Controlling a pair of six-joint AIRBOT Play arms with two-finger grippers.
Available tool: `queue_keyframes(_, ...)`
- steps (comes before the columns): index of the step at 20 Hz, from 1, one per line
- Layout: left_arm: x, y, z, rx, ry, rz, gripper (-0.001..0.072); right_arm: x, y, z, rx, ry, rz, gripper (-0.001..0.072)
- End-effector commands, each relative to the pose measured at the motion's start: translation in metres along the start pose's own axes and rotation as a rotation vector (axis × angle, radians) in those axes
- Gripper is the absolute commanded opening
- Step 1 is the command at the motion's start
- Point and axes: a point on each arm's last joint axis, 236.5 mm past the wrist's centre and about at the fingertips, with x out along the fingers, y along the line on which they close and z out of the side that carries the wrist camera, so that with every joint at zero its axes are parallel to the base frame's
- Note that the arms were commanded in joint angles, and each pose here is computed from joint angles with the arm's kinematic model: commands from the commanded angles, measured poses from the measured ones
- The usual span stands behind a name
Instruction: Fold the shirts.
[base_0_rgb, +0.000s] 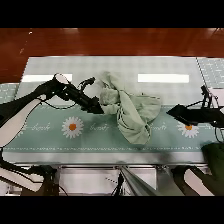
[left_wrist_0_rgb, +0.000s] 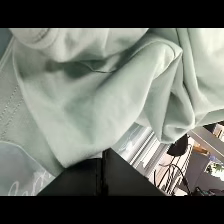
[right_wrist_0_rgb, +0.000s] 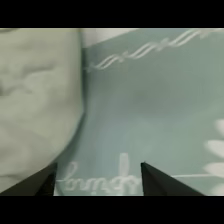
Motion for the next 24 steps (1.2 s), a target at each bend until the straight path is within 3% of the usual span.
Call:
queue_keyframes(1, 0.000, -0.001, -0.001, 0.003, 0.003, -0.001, 0.0017, 0.025, 0.034, -0.002, 0.120, 0.012, 0.243, 0.0605)
queue_keyframes(7, 0.000, 0.000, 0.000, 0.003, 0.003, -0.001, 0.0018, 0.056, 0.020, -0.014, 0.226, 0.113, 0.260, 0.0612)
queue_keyframes(13, -0.001, 0.000, 0.000, 0.002, 0.001, -0.001, 0.0017, 0.097, 0.059, -0.014, 0.171, 0.057, 0.246, 0.0584)
queue_keyframes(14, -0.002, 0.000, 0.001, 0.000, -0.003, -0.002, 0.0017, 0.100, 0.066, -0.010, 0.183, 0.034, 0.256, 0.0446)
queue_keyframes(15, -0.005, 0.000, 0.002, -0.001, -0.011, -0.004, 0.0016, 0.098, 0.070, -0.008, 0.186, 0.030, 0.269, 0.0171)
queue_keyframes(16, -0.010, -0.002, 0.005, 0.006, -0.025, -0.003, 0.0015, 0.095, 0.074, -0.006, 0.174, 0.039, 0.286, 0.0024)
queue_keyframes(20, -0.073, -0.039, 0.033, 0.130, -0.195, 0.023, 0.0013, 0.038, 0.088, 0.024, 0.014, 0.031, 0.379, 0.0025)
queue_keyframes(24, -0.178, -0.124, 0.049, 0.374, -0.465, 0.091, 0.0013, -0.080, 0.112, 0.084, -0.192, -0.225, 0.380, 0.0024)
